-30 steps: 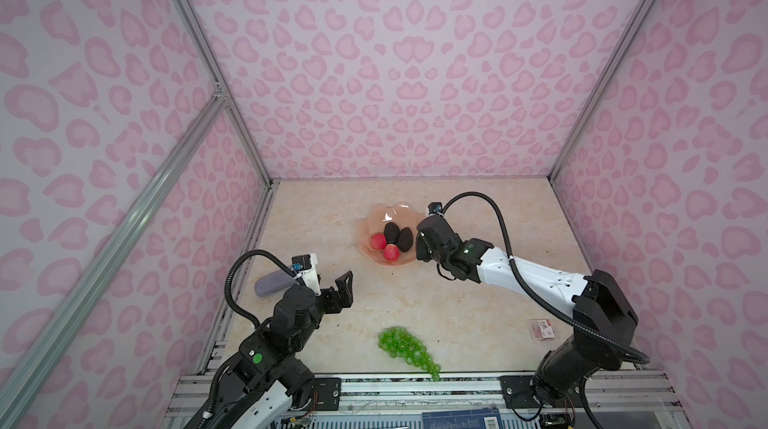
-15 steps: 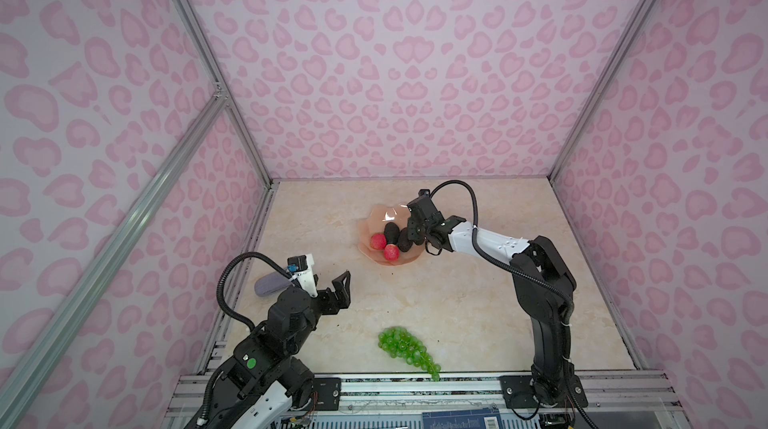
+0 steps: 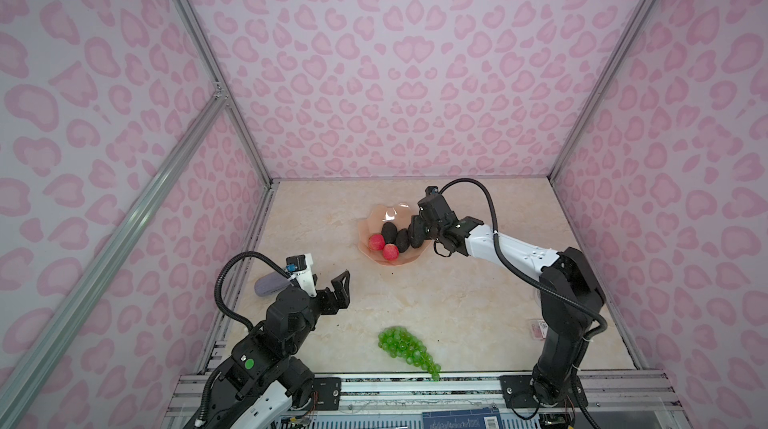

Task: Place and organize the fake fruits in the fruit bowl
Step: 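Release the avocado in the bowl and move the right gripper to the grapes, then grasp the green grape bunch with the right gripper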

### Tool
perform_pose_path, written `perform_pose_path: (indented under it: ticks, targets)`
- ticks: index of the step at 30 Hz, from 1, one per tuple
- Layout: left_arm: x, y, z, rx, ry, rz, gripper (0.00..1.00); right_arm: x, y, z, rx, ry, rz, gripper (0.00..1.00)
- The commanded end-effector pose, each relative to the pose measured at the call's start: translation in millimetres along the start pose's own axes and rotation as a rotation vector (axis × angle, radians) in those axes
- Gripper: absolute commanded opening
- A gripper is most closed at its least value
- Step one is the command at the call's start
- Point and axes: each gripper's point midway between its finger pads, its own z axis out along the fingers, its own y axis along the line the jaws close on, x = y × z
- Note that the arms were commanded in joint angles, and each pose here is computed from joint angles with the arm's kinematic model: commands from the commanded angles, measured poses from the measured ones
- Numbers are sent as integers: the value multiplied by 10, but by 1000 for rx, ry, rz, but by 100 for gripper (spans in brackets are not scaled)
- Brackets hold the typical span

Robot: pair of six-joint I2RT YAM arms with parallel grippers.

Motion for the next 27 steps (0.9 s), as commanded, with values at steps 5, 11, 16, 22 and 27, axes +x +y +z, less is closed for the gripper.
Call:
perform_pose_path:
  ticks: [5, 11, 16, 22, 27]
  targets:
    - [-139, -74, -65, 31, -40, 4, 96, 1049, 662, -793, -465, 57, -219, 83]
    - [-154, -112, -47, 36, -27, 28, 96, 1948, 774, -1131, -508, 140, -337, 86]
    - [-136, -132, -37, 45, -15, 25, 96, 2325, 919, -1150, -537, 189, -349, 87]
    - [-156, -125, -66, 49, -29, 11, 96, 2542, 1005, -1014, -493, 214, -404, 87]
    - [-161, -122, -85, 52, -33, 8, 96, 2703, 1014, -899, -474, 238, -420, 87]
